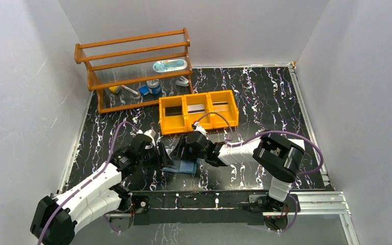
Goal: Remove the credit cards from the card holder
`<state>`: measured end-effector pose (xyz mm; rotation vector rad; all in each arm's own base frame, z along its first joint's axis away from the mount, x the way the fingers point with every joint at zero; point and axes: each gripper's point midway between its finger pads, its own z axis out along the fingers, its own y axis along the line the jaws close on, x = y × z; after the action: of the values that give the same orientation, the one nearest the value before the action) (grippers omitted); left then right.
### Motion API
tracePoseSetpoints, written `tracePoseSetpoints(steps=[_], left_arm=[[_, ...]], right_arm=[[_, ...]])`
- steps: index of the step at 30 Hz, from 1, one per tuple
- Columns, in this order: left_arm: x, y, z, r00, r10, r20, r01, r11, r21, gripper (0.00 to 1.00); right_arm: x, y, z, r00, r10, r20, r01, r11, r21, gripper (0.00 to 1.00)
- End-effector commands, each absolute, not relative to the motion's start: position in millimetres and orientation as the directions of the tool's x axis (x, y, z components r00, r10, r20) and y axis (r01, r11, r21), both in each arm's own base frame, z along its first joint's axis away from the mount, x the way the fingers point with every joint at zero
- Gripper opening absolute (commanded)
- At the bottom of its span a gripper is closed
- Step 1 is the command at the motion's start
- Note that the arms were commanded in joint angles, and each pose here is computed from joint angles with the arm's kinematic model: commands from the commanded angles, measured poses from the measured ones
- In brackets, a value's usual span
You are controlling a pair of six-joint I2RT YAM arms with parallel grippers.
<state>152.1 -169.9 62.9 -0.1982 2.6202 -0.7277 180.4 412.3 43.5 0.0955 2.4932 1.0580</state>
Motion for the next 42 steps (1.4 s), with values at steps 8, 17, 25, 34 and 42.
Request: tracePoseSetpoints(steps=[8,17,25,34,42], left_arm=[[158.4,-195.9,58.1,-0.92,-0.217,-0.326,0.029,0.793,-0.609,0.43],[171.2,-196.5,65.4,-0.894,-0.208,-0.397,0.079,0.799,-0.597,0.36],[169.1,-202.4,63.8,-0.901,-0.166,-0.4,0.124,0.786,-0.606,0.14],[168.1,-204.5,66.1,-0.902,-0.134,-0.411,0.16,0.78,-0.605,0.05],[176.6,-196.0,67.2,-0.893,-0.096,-0.439,0.167,0.835,-0.524,0.01]], right_arm=[[169.7,397.9,27.4,-0.926,0.188,-0.328,-0.085,0.741,0.666,0.6],[170.7,398.0,26.7,-0.927,0.187,-0.324,-0.085,0.739,0.669,0.6],[171.5,401.6,32.3,-0.928,0.171,-0.33,-0.111,0.72,0.685,0.62],[175.7,407.8,80.0,-0.911,0.154,-0.384,-0.2,0.647,0.736,0.8],[181.2,386.0,93.4,-0.879,0.206,-0.429,-0.187,0.679,0.709,0.84]])
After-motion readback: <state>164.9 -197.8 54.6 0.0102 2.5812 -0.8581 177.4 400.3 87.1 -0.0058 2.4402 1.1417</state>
